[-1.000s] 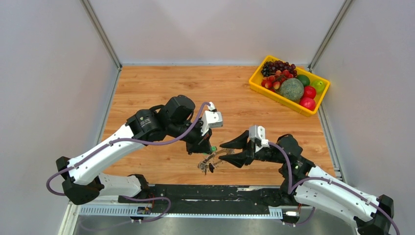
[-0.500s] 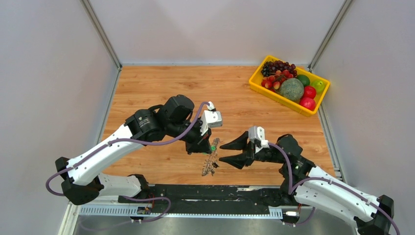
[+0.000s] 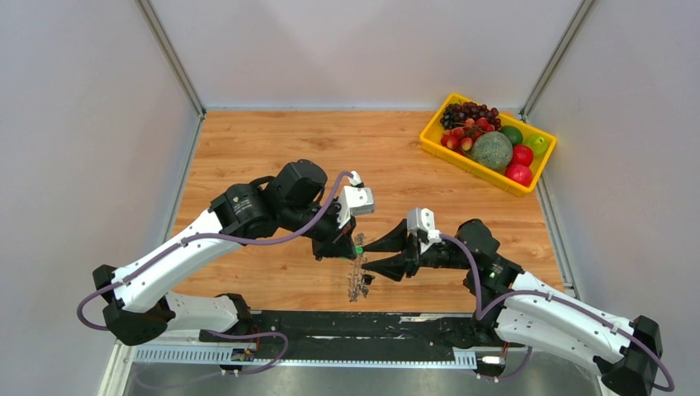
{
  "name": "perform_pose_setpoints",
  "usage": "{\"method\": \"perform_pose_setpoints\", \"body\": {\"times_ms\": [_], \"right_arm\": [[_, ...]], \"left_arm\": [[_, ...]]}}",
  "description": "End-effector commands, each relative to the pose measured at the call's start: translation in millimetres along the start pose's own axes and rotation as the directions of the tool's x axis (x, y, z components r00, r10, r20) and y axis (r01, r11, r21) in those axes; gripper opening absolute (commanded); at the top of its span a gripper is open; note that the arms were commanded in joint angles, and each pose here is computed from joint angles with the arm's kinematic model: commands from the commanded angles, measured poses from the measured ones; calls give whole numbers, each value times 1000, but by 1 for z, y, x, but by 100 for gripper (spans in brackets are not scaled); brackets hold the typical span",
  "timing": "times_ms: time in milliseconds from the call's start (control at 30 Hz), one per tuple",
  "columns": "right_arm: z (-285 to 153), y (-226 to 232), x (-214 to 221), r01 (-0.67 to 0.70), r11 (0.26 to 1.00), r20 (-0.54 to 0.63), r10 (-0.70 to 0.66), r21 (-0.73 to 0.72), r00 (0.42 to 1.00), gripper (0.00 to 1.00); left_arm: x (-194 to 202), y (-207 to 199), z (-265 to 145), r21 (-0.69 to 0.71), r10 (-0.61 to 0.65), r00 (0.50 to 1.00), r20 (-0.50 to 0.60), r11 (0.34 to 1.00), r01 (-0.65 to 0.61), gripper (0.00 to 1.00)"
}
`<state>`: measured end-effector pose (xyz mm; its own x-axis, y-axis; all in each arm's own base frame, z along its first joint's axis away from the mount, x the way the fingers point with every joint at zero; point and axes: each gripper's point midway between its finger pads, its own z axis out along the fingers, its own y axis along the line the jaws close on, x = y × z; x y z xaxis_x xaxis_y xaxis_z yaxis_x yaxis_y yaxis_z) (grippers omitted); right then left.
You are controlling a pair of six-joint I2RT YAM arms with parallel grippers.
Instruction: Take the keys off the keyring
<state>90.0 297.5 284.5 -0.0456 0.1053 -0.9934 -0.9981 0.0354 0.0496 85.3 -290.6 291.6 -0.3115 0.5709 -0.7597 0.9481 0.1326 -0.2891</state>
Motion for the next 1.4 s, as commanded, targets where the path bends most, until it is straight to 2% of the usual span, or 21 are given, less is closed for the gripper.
{"method": "perform_pose_setpoints", "body": {"times_ms": [0,100,300,400,500,567,667,700,867,900,967,1067,1167,1267,1367], "right_arm": [[7,6,-30,46,998,72,-43,-32,996,44],[10,5,-32,47,998,75,-45,-33,996,41],[11,2,-33,59,998,68,-57,-18,996,1],[6,-2,-32,66,998,66,-67,22,996,0],[-9,-6,-43,78,992,133,-91,99,987,0],[-21,-1,-56,81,989,229,-107,121,968,0],[-39,6,-75,68,988,402,-118,135,908,0],[-41,7,-78,65,988,427,-119,139,896,0],[-32,-1,-73,54,987,379,-108,150,919,0],[-32,-4,-72,49,985,368,-107,164,924,0],[-33,-18,-66,29,971,323,-108,238,940,0],[-46,-48,-49,5,912,226,-106,410,968,0],[-68,-67,-41,-22,839,207,-109,544,972,0],[-81,-67,-38,-29,820,225,-122,571,967,0],[-88,-63,-40,-22,821,239,-140,570,961,0]], "left_arm": [[-25,-9,-14,6,52,994,93,999,-52,0],[-25,-9,-14,6,52,994,92,999,-53,0],[-24,-9,-16,-1,53,994,95,999,-53,0],[-22,-8,-16,-6,52,994,92,999,-51,0],[-18,-7,-15,-7,48,995,87,999,-48,0],[-15,-7,-13,1,48,995,84,999,-48,0],[-10,-10,-8,29,40,996,79,999,-43,0],[-8,-10,-4,45,32,997,68,998,-36,0],[-3,-8,10,74,-4,999,50,997,0,0],[0,-4,13,58,-12,999,44,998,10,0],[3,19,16,-67,-46,998,36,997,49,0],[6,70,13,-306,-144,987,73,939,160,0],[14,122,4,-462,-304,937,170,816,348,0],[35,175,-4,-633,-363,904,228,650,421,1],[43,215,-18,-726,-368,891,267,532,437,1]]}}
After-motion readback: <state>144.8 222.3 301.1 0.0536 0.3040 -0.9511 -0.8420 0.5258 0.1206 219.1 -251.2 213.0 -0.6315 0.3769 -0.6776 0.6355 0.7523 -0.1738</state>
